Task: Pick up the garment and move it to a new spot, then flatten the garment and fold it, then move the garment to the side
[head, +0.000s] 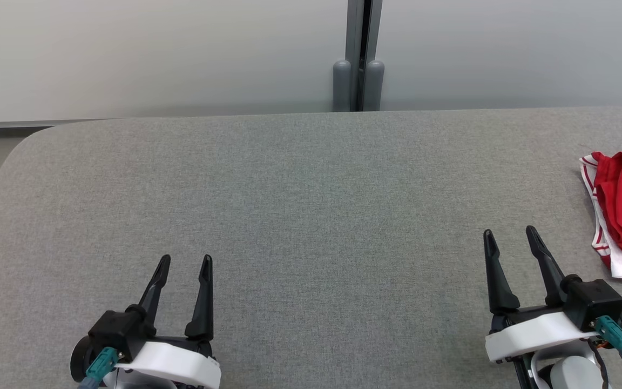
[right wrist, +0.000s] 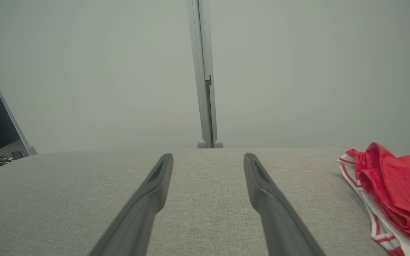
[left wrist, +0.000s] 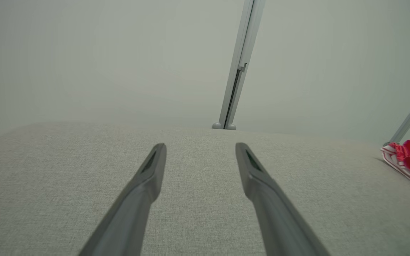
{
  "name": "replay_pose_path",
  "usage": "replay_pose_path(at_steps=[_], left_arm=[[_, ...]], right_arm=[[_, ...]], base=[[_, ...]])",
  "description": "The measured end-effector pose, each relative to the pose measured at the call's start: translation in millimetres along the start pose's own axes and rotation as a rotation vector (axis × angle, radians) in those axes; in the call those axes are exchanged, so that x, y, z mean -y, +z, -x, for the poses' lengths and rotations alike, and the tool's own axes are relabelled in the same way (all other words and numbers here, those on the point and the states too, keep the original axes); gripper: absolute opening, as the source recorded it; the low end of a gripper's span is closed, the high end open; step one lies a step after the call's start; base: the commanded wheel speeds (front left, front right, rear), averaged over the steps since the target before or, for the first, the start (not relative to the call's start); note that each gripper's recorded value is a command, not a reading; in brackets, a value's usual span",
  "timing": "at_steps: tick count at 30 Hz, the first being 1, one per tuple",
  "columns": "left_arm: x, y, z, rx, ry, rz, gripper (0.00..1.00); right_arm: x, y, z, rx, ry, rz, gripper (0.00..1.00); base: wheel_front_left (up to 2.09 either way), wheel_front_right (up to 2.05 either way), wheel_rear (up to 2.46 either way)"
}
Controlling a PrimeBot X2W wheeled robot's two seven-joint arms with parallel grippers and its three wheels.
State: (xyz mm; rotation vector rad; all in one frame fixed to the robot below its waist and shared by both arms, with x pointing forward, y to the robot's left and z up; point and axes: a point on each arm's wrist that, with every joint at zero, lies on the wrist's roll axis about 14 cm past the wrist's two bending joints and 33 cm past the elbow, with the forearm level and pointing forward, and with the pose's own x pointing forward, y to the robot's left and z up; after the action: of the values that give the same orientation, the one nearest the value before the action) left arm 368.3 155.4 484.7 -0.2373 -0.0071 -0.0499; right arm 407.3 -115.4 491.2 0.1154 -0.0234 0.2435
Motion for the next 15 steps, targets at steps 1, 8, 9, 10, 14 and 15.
replay_pose_path(at_steps=[1, 8, 9, 10, 14, 15], left_arm=[[-0.4, -1.2, 0.2, -0.004, 0.002, 0.009, 1.00], [-0.1, -3.2, 1.1, -0.010, -0.001, 0.021, 1.00], [0.4, -2.9, 1.2, -0.009, -0.002, 0.024, 1.00], [0.9, -2.7, 1.2, -0.009, -0.004, 0.024, 1.00], [1.2, -1.3, 1.7, -0.004, -0.003, 0.033, 1.00], [1.3, -1.0, 1.9, -0.003, -0.003, 0.034, 1.00]], right_arm=[[0.2, 0.2, 0.1, 0.001, 0.000, 0.001, 1.00], [3.1, 3.1, 1.3, 0.009, -0.011, -0.004, 1.00], [3.2, 3.5, 1.5, 0.010, -0.011, -0.004, 1.00], [3.3, 4.0, 1.7, 0.011, -0.012, -0.003, 1.00], [3.1, 5.8, 2.4, 0.016, -0.011, -0.002, 1.00], [2.9, 6.0, 2.7, 0.016, -0.011, -0.002, 1.00]], base=[[0.00, 0.00, 0.00], [0.00, 0.00, 0.00], [0.00, 0.00, 0.00], [0.00, 0.00, 0.00], [0.00, 0.00, 0.00], [0.00, 0.00, 0.00]])
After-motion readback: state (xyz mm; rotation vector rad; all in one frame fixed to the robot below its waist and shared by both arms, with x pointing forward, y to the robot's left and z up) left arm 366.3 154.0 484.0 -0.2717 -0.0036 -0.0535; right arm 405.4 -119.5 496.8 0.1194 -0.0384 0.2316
